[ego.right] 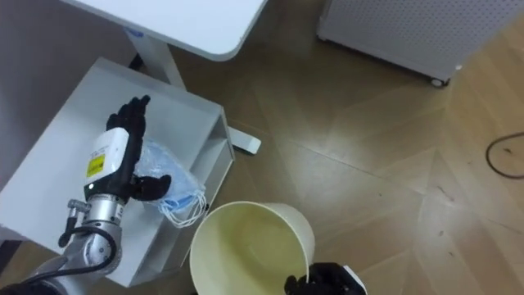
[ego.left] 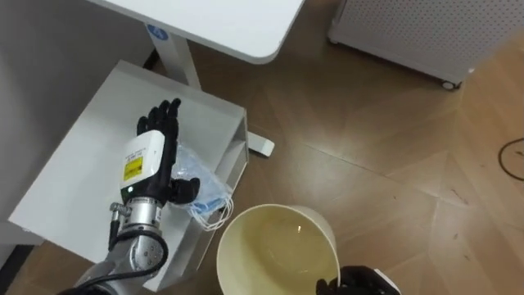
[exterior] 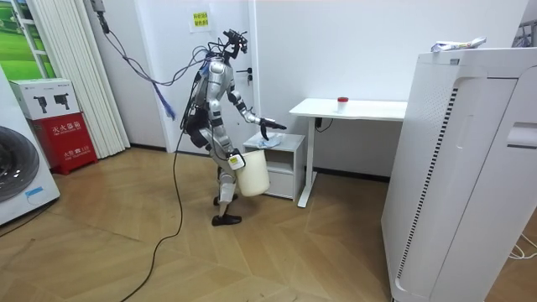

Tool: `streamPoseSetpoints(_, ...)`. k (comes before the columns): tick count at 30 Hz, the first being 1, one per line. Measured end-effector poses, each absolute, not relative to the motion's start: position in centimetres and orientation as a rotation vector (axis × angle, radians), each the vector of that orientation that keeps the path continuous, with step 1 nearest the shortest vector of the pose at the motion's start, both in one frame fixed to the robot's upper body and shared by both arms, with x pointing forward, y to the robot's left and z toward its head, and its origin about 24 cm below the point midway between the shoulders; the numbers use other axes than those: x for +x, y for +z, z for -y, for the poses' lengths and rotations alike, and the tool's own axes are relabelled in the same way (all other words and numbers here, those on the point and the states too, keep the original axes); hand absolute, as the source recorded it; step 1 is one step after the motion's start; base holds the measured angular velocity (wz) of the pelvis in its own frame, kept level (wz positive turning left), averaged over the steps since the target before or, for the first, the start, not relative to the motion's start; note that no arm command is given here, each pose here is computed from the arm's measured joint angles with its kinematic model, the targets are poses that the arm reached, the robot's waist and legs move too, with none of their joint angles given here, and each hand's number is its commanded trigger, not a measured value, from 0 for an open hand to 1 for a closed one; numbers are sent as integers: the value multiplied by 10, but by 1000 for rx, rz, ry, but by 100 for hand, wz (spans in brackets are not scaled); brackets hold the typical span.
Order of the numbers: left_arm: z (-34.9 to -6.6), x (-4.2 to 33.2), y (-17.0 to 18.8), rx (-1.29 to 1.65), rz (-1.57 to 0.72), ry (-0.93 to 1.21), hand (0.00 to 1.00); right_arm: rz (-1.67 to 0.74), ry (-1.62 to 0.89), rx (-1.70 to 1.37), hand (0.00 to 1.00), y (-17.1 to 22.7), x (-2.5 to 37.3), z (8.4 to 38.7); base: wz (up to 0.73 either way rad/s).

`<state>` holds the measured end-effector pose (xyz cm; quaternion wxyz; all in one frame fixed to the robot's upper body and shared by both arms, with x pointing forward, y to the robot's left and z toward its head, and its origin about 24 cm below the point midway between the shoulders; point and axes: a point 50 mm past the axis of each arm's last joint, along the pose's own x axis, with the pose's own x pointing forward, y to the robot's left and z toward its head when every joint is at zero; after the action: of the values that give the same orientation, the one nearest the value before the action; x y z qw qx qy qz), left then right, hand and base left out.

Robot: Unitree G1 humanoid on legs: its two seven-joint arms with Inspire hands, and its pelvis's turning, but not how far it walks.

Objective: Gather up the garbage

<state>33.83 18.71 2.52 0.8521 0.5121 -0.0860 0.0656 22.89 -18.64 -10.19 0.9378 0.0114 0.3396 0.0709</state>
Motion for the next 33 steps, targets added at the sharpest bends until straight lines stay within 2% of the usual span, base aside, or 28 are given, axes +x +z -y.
streamPoseSetpoints(6,-181,336,16,1235,164,-2,0,-683,136,77,100,-99,232,186,-3)
streamPoseSetpoints(13,-185,336,4,1319,17,-134,0,-685,146,83,100,-99,232,186,0)
streamPoseSetpoints(14,-184,337,3,1324,-5,-155,18,-689,146,83,100,-99,232,186,0)
streamPoseSetpoints(15,-184,337,3,1326,-16,-165,75,-693,145,83,100,-99,231,186,0)
streamPoseSetpoints(16,-185,337,2,1332,-39,-181,100,-698,145,81,100,-99,231,186,0)
streamPoseSetpoints(33,-191,336,-8,1392,-202,-250,100,-759,127,72,100,-107,224,183,0)
